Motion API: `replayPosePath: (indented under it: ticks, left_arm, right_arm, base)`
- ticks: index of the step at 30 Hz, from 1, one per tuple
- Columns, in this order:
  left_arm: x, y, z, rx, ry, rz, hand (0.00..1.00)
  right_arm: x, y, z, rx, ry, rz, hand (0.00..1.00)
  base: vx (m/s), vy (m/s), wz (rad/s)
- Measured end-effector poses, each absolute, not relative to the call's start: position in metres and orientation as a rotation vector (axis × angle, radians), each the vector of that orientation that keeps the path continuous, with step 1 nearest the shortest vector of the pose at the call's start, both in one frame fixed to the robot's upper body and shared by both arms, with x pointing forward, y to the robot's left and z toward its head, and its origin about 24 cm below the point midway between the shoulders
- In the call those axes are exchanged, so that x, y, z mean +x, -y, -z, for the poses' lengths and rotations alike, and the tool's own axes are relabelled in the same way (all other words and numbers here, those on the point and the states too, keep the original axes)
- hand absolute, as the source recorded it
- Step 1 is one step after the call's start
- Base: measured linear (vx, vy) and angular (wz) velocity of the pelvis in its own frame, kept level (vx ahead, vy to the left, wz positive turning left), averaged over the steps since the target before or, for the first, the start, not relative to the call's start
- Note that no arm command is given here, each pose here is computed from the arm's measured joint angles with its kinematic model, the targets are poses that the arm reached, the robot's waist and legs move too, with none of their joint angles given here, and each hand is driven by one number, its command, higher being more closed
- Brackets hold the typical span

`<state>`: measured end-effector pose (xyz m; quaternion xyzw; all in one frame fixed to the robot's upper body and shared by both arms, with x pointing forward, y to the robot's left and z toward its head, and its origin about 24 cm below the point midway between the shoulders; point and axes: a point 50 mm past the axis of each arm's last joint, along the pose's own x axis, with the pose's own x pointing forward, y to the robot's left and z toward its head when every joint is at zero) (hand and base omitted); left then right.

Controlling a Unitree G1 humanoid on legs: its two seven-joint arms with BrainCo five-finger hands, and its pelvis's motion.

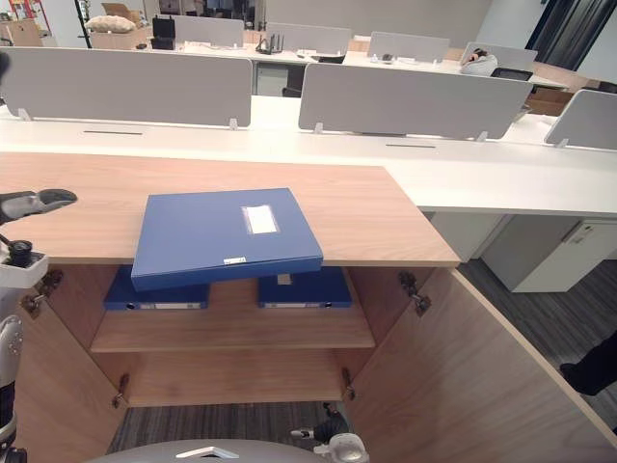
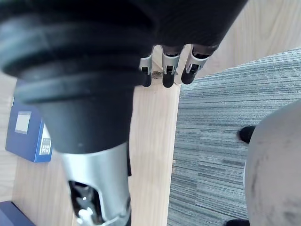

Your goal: Walk over to the cabinet, pick up the folder, carry it to the office cabinet, place the folder inside the office cabinet, then close the office cabinet door

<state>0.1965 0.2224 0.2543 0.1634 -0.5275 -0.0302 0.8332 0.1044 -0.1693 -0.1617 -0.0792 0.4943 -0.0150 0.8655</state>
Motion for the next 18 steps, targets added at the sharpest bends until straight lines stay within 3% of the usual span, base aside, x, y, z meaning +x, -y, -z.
replayPosePath:
  ticks: [3, 6, 9, 11, 18]
  left_arm:
    - [0.194, -0.226, -0.260, 0.345, 1.141, 0.053, 0.00]
    - [0.194, -0.201, -0.284, 0.304, 1.260, 0.236, 0.00]
    - [0.192, -0.163, -0.241, 0.179, 1.136, 0.380, 0.00]
    - [0.192, -0.144, -0.218, 0.214, 1.037, 0.442, 0.00]
    - [0.197, -0.138, -0.212, 0.316, 1.024, 0.421, 0.00]
  right_arm:
    - [0.101, 0.171, 0.162, -0.155, -1.044, 0.044, 0.00]
    - [0.104, 0.169, 0.162, -0.163, -1.033, 0.031, 0.00]
    - [0.109, 0.168, 0.160, -0.170, -1.019, 0.018, 0.00]
    - [0.112, 0.167, 0.160, -0.175, -1.012, 0.013, 0.00]
    - [0.111, 0.168, 0.160, -0.199, -1.014, -0.004, 0.00]
  base:
    - [0.00, 0.000, 0.00]
    - [0.00, 0.000, 0.00]
    - [0.01, 0.020, -0.15]
    - [-0.01, 0.010, -0.16]
    - [0.02, -0.005, 0.00]
